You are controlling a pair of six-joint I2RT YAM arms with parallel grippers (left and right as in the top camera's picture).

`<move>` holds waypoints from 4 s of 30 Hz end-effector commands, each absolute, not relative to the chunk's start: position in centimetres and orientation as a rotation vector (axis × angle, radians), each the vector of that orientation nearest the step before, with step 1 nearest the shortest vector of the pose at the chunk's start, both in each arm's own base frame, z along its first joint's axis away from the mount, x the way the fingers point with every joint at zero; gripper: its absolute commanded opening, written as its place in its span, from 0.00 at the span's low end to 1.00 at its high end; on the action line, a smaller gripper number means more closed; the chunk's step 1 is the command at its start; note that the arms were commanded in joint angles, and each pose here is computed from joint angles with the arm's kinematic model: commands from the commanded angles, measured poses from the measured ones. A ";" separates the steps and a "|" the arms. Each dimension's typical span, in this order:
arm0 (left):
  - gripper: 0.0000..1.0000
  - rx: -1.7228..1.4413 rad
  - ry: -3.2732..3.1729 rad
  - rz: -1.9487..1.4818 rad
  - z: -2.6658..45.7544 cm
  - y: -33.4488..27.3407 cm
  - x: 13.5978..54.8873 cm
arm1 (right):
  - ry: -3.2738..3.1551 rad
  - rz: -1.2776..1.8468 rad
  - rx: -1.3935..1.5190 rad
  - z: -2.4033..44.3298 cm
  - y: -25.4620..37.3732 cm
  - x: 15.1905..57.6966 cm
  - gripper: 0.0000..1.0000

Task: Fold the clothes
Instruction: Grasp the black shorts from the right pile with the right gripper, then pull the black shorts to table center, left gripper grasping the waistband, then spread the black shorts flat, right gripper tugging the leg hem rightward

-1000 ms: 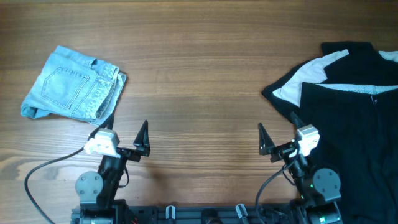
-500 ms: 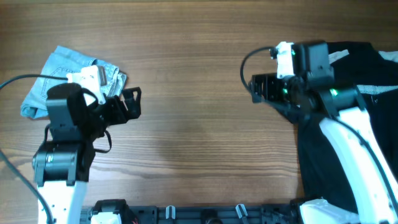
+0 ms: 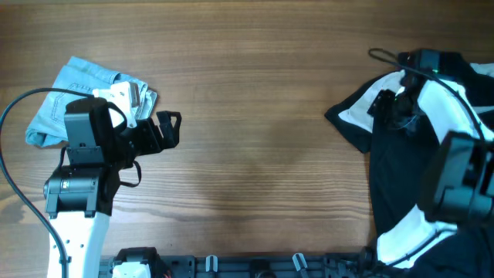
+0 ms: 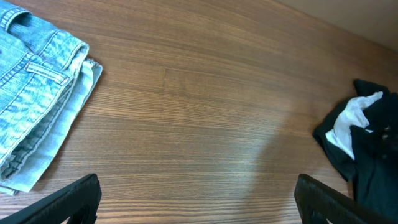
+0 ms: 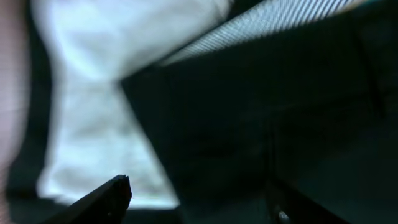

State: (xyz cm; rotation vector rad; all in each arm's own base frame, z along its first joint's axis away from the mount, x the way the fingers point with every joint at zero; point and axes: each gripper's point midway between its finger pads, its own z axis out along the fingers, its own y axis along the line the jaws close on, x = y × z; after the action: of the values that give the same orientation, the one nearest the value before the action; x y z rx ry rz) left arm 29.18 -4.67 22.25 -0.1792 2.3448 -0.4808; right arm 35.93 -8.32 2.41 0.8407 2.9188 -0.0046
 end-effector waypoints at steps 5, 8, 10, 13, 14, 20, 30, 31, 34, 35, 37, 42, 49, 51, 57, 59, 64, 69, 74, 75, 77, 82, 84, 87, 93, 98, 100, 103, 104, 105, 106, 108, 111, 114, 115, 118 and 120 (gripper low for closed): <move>1.00 -0.146 2.319 -0.500 23.2 -5.1 29.4 | 2.866 -0.197 0.891 2.2 -11.0 36.6 0.36; 1.00 -0.146 2.320 -0.500 23.2 -5.1 29.4 | 2.768 -0.173 0.899 5.8 -11.8 37.5 0.12; 1.00 -0.147 2.320 -0.499 23.2 -5.1 29.4 | 2.689 -0.163 0.893 8.7 -12.2 37.8 0.04; 1.00 -0.147 2.319 -0.499 23.2 -5.1 29.4 | 2.581 -0.055 0.688 13.3 -11.1 39.6 0.04; 1.00 -0.147 2.319 -0.499 23.2 -5.1 29.4 | 2.558 0.010 0.603 14.6 -10.2 40.2 0.05; 1.00 -0.125 2.265 -0.510 24.7 -5.3 28.9 | 2.258 0.539 0.047 29.8 5.3 38.3 0.04; 1.00 -0.148 2.072 -0.367 29.3 -3.3 27.1 | 2.356 0.365 -0.470 25.0 27.3 29.9 0.91; 1.00 -0.148 2.076 -0.368 29.3 -3.3 27.1 | 2.348 0.338 -0.386 25.7 25.7 30.7 0.91; 0.89 -0.098 2.134 -0.408 27.9 -4.5 28.1 | 2.278 0.359 -0.141 29.8 19.9 32.0 0.88; 0.85 -0.003 2.170 -0.461 26.9 -6.2 28.8 | 2.245 0.360 -0.096 31.1 18.3 32.1 0.87; 0.84 0.181 2.279 -0.527 23.2 -10.4 31.0 | 2.168 0.362 -0.007 34.0 14.9 31.2 0.86; 0.82 0.531 2.316 -0.596 13.0 -21.1 37.3 | 2.158 0.407 0.122 35.3 12.4 28.5 0.83; 0.69 0.553 2.307 -0.569 2.3 -24.6 41.6 | 2.299 0.330 0.112 31.8 12.3 28.4 0.83; 0.66 0.554 2.335 -0.565 0.9 -24.5 41.4 | 2.313 0.321 0.112 31.4 12.6 28.8 0.82; 0.06 0.456 2.428 -0.297 -3.1 -20.7 42.3 | 2.357 0.302 0.141 29.9 13.0 29.6 0.79; 0.04 0.343 2.391 -0.046 -2.7 -17.2 44.3 | 2.358 0.301 0.141 29.9 13.0 29.6 0.77; 0.04 0.366 2.413 -0.176 -0.8 -18.1 44.9 | 2.359 0.291 0.143 29.9 12.8 29.6 0.77; 0.04 -0.100 2.391 0.241 -0.5 -6.8 47.0 | 2.362 0.264 0.150 29.7 12.4 29.6 0.77; 0.04 -0.459 2.423 0.159 0.0 5.4 47.0 | 2.471 0.159 0.208 26.7 11.4 29.7 0.84; 0.04 -0.424 2.415 0.082 1.1 5.1 47.3 | 2.490 0.142 0.261 26.0 10.9 30.2 0.87; 0.15 -0.379 2.370 -0.021 4.3 4.0 47.8 | 2.526 0.124 0.354 24.4 9.8 31.6 0.87; 0.39 -0.287 2.306 -0.145 10.7 0.8 47.0 | 2.730 0.101 0.259 17.4 9.5 35.2 0.65; 0.43 -0.271 2.312 -0.152 12.5 0.1 45.7 | 2.790 0.092 0.188 14.8 10.1 36.2 0.64; 0.42 -0.252 2.347 -0.158 14.6 -0.8 43.0 | 2.912 0.010 0.237 7.9 8.8 38.1 0.42; 0.42 -0.262 2.437 -0.150 14.8 -0.8 39.8 | 3.027 0.204 0.620 0.0 2.4 39.4 0.05; 0.45 -0.266 2.466 -0.147 14.4 -0.8 39.2 | 3.049 0.114 0.638 -2.7 0.5 39.4 0.04; 0.49 -0.272 2.513 -0.142 13.8 -0.8 38.2 | 2.928 -0.186 0.831 -2.4 -5.0 39.8 0.04; 0.55 -0.279 2.561 -0.137 13.2 -0.8 37.1 | 2.853 -0.157 1.049 -0.9 -10.4 39.7 0.04; 0.57 -0.278 2.555 -0.140 13.4 -0.8 37.2 | 2.860 -0.037 1.006 -0.1 -10.3 40.4 0.04; 0.59 -0.270 2.546 -0.162 13.6 -1.1 37.3 | 2.864 0.159 0.835 1.3 -9.0 41.8 0.05; 0.61 -0.253 2.532 -0.211 14.0 -1.8 37.5 | 2.827 0.360 0.601 3.6 -6.6 43.4 0.27; 0.64 -0.241 2.519 -0.242 14.6 -2.2 37.4 | 2.775 0.550 0.358 7.1 -2.7 43.9 0.45; 0.64 -0.246 2.542 -0.239 14.9 -2.2 36.3 | 2.881 0.664 0.259 8.1 3.1 41.2 0.59; 0.63 -0.261 2.626 -0.233 13.8 -2.1 34.5 | 3.078 0.533 0.408 4.8 4.9 36.9 0.80; 0.62 -0.268 2.665 -0.230 13.3 -2.1 33.7 | 3.112 0.530 0.382 3.4 5.9 35.8 0.80; 0.62 -0.271 2.682 -0.228 13.1 -2.1 33.3 | 3.102 0.570 0.283 1.8 6.9 35.2 0.64; 0.63 -0.271 2.682 -0.227 13.1 -2.1 33.3 | 3.081 0.709 0.223 1.1 8.4 34.5 0.43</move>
State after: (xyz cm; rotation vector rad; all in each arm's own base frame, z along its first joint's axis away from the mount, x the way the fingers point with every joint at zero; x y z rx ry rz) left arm 33.39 -1.87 12.64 -0.2869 2.6937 -0.2124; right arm 35.27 6.82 1.76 0.2932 3.0963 0.5768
